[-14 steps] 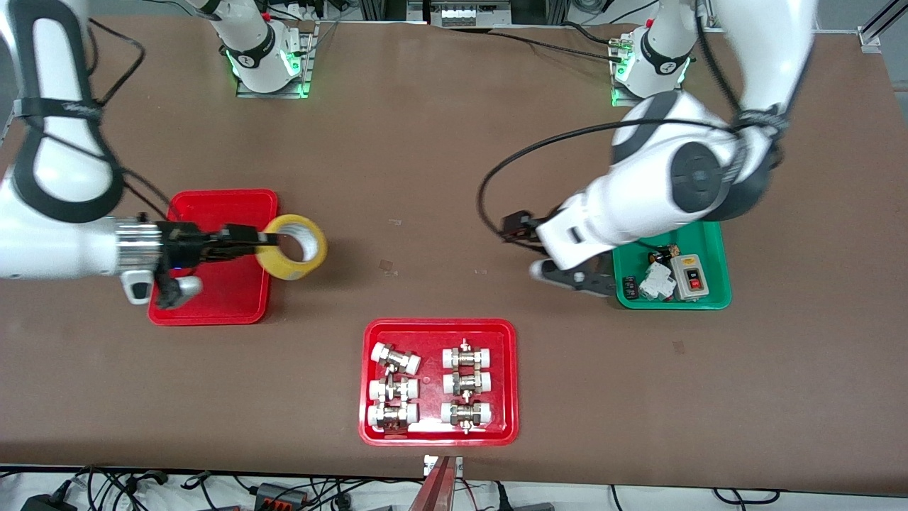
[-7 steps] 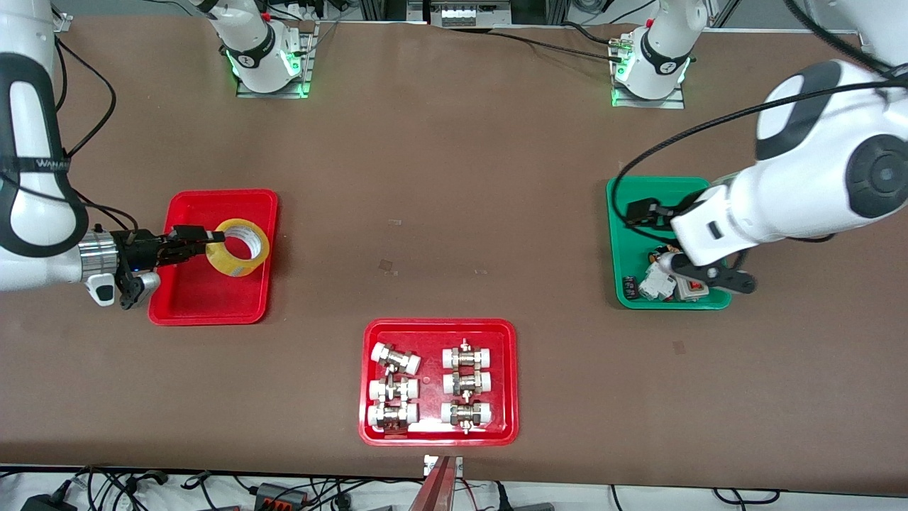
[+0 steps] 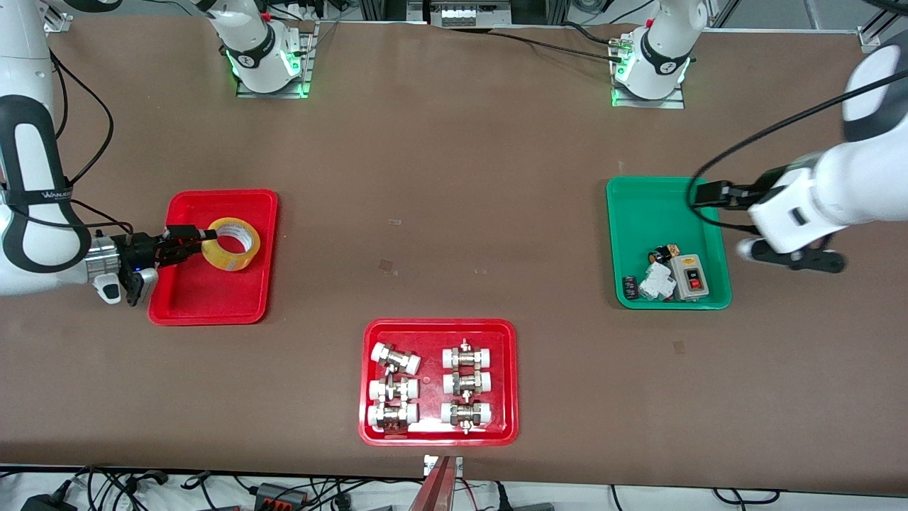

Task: Left arm passes tape to right arm into tray
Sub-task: 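Lower the tape into the red tray and open the right gripper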

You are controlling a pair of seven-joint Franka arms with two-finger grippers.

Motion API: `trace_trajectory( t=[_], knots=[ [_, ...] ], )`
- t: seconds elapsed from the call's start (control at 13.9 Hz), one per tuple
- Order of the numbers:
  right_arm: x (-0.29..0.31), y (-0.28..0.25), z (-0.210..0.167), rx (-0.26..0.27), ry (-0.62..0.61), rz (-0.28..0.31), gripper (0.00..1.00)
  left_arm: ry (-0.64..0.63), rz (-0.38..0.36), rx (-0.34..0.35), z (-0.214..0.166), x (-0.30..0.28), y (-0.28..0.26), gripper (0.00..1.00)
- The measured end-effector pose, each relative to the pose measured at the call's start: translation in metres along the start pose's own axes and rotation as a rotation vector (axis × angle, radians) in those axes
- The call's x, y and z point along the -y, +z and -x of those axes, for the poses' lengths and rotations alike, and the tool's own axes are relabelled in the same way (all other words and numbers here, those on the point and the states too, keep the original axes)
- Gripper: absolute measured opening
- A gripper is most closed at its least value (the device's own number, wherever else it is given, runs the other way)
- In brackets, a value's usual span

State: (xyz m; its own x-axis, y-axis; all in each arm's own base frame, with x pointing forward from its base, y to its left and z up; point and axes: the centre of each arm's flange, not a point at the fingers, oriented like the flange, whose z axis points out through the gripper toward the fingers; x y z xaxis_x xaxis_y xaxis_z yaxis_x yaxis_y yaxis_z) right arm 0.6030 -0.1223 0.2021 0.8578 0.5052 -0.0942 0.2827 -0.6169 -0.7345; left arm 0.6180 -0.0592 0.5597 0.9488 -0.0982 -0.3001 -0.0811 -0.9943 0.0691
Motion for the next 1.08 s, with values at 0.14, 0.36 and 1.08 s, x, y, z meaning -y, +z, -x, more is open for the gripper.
trace_trajectory(
  t=[0.14, 0.36, 1.08],
  knots=[
    [-0.006, 0.003, 0.002, 0.017, -0.009, 0.020, 0.54, -0.024, -0.005, -0.040, 0.004, 0.014, -0.018, 1.00],
    [-0.013, 0.002, 0.002, 0.033, -0.021, 0.073, 0.80, -0.040, -0.017, -0.091, 0.009, 0.015, -0.035, 1.00],
    [0.022, -0.007, -0.042, 0.218, -0.208, 0.402, 1.00, -0.158, -0.037, -0.155, 0.077, 0.033, -0.009, 1.00]
  ],
)
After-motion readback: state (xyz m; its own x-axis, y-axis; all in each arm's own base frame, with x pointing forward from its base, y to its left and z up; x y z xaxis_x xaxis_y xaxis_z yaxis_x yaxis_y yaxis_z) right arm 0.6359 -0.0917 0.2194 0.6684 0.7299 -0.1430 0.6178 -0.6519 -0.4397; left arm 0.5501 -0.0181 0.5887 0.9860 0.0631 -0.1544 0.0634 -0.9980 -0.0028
